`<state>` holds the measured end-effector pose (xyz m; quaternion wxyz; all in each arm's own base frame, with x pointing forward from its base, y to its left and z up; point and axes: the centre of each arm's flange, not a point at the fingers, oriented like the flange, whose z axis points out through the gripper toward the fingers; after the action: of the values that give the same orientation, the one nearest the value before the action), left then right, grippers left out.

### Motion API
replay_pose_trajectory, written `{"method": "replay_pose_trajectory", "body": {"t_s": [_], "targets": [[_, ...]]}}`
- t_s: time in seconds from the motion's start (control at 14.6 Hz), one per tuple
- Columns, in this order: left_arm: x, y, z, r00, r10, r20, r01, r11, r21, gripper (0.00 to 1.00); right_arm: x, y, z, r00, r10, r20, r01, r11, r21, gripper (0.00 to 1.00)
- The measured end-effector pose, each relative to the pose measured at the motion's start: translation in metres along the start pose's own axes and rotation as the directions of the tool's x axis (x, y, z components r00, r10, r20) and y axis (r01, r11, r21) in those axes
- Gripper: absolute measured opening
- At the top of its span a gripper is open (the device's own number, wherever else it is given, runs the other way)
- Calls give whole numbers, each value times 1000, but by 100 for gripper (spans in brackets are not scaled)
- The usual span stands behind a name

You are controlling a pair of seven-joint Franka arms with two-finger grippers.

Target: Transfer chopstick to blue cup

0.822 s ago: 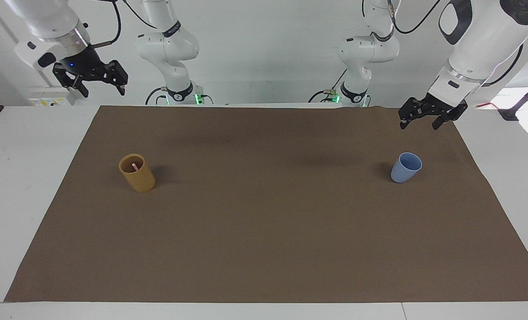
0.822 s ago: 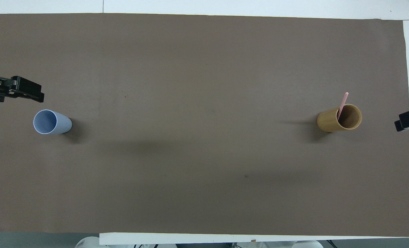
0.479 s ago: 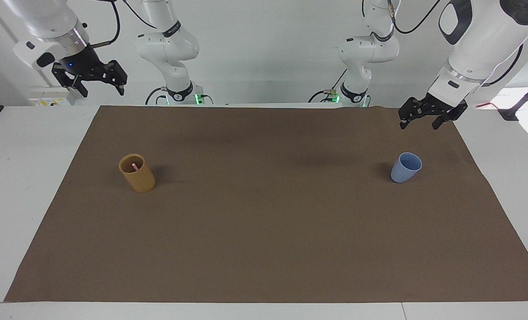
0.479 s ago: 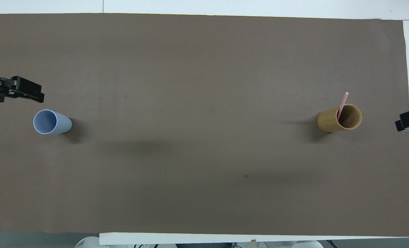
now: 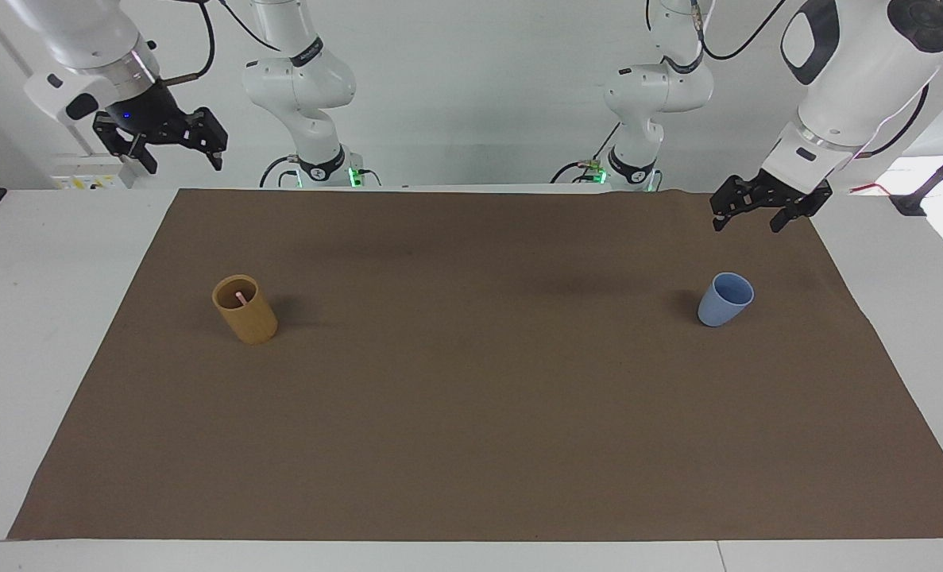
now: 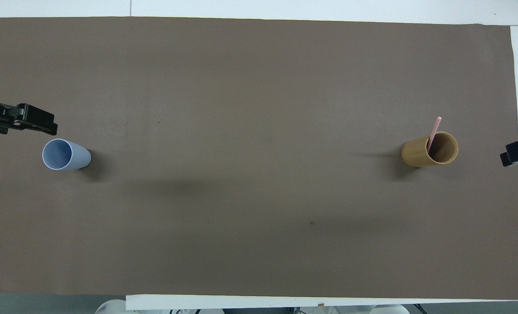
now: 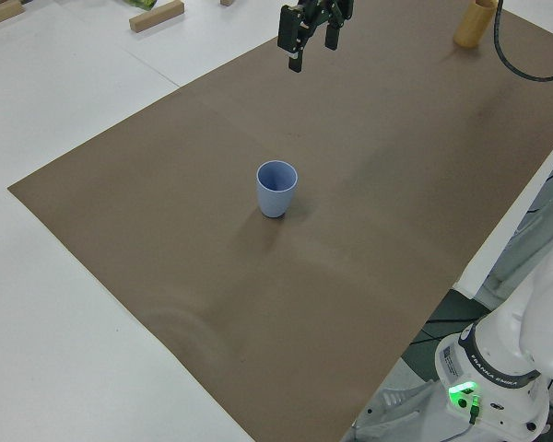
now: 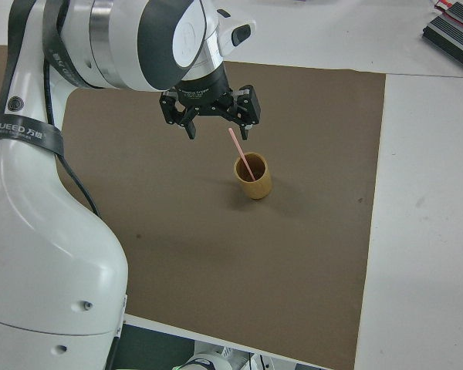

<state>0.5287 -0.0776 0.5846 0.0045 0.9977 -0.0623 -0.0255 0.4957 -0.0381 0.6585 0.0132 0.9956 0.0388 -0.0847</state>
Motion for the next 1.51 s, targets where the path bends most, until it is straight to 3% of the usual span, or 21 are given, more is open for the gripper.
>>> {"method": "replay_pose_trajectory", "body": {"t_s": [0.41, 0.82, 1.3, 1.44, 1.51], "targets": [[7, -50, 84, 996, -86, -1, 86, 996, -2, 100, 1, -2, 0, 1000, -4, -2, 4, 1000, -1, 100], [1, -128, 163, 997, -80, -1, 80, 997, 5, 100, 11, -6, 4, 998, -27, -60, 27, 1000, 6, 100], [-11, -134, 190, 997, -72, 31, 72, 997, -1, 98, 17, -6, 20, 985, -82, -154, 89, 995, 36, 100], [-14, -130, 197, 997, -66, 47, 67, 998, -3, 95, 18, -7, 34, 972, -113, -205, 125, 991, 45, 100], [-15, -129, 199, 997, -64, 50, 65, 998, -4, 87, 18, -7, 44, 965, -123, -231, 139, 989, 55, 100]]}}
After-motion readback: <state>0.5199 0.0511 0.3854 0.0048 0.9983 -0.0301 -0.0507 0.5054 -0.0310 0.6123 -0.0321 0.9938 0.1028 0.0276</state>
